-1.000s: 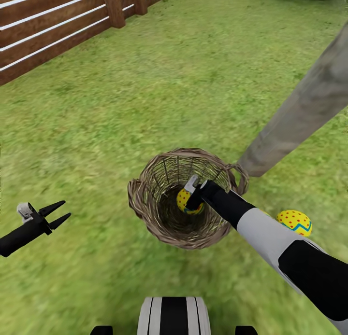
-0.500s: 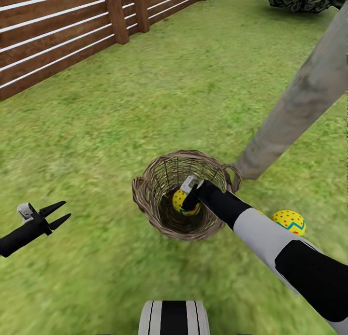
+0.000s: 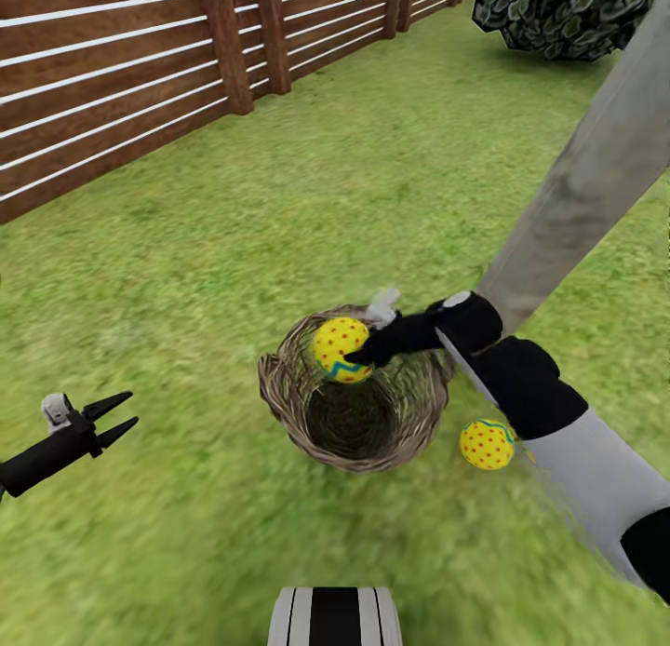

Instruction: Take the three Easter eggs out of the wicker basket on the lawn in the garden, then place them on the lawn next to a single tree (choose any tree) so that all three eggs are next to the same tree and none are left in the basket.

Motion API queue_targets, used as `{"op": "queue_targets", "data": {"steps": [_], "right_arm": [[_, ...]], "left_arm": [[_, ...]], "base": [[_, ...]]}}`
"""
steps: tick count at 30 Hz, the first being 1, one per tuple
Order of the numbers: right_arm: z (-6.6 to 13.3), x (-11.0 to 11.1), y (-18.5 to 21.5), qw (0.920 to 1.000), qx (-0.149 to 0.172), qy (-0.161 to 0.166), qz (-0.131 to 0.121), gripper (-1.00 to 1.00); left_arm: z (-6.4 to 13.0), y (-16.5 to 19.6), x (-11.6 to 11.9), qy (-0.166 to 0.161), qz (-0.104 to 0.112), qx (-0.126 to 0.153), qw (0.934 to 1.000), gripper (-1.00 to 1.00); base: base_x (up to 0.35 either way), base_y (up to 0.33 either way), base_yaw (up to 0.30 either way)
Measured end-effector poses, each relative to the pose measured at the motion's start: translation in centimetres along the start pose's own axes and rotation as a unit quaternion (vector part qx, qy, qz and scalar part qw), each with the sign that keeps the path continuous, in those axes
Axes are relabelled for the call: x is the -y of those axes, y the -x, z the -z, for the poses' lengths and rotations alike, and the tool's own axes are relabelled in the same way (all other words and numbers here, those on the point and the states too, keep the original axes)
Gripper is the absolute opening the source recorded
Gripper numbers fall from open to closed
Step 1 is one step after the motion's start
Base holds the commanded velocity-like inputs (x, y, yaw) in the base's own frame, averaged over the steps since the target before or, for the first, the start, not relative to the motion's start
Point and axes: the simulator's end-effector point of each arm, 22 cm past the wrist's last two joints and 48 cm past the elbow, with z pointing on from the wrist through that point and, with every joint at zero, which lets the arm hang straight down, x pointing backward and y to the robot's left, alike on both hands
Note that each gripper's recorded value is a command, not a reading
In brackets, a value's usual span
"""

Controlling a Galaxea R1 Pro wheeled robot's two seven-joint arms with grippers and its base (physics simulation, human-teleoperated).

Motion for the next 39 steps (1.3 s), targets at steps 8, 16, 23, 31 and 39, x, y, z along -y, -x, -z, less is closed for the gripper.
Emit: {"op": "queue_targets", "data": {"steps": [8, 16, 23, 31, 39], "right_arm": [[9.4, 0.5, 0.1, 0.9539, 0.153, 0.149, -0.211, -1.00], [11.6, -2.1, -8.1, 0.8891, 0.197, 0.208, -0.357, -1.00], [16.2, 5.0, -11.9, 0.8715, 0.248, 0.115, -0.407, -1.00], [19.0, 12.8, -17.6, 0.8859, 0.222, -0.073, -0.401, -1.00], [20.5, 15.9, -19.7, 0.8759, 0.212, -0.156, -0.404, -1.00]], "left_arm": [[0.3, 0.5, 1.4, 0.000, -0.009, 0.005, 0.9999, 1.00], [-0.4, 0.0, 4.2, -0.017, -0.040, -0.014, 0.9990, 1.00], [-1.5, -2.5, 9.6, -0.124, -0.050, -0.048, 0.9899, 1.00], [-1.5, -7.2, 17.8, -0.279, -0.072, -0.118, 0.9502, 1.00], [-3.3, -10.4, 21.3, -0.327, -0.082, -0.136, 0.9316, 1.00]], "base": [[-0.107, 0.000, 0.000], [-0.253, 0.000, -0.029], [-0.003, 0.000, -0.232], [0.000, -0.095, -0.239], [0.000, -0.329, -0.239]]}}
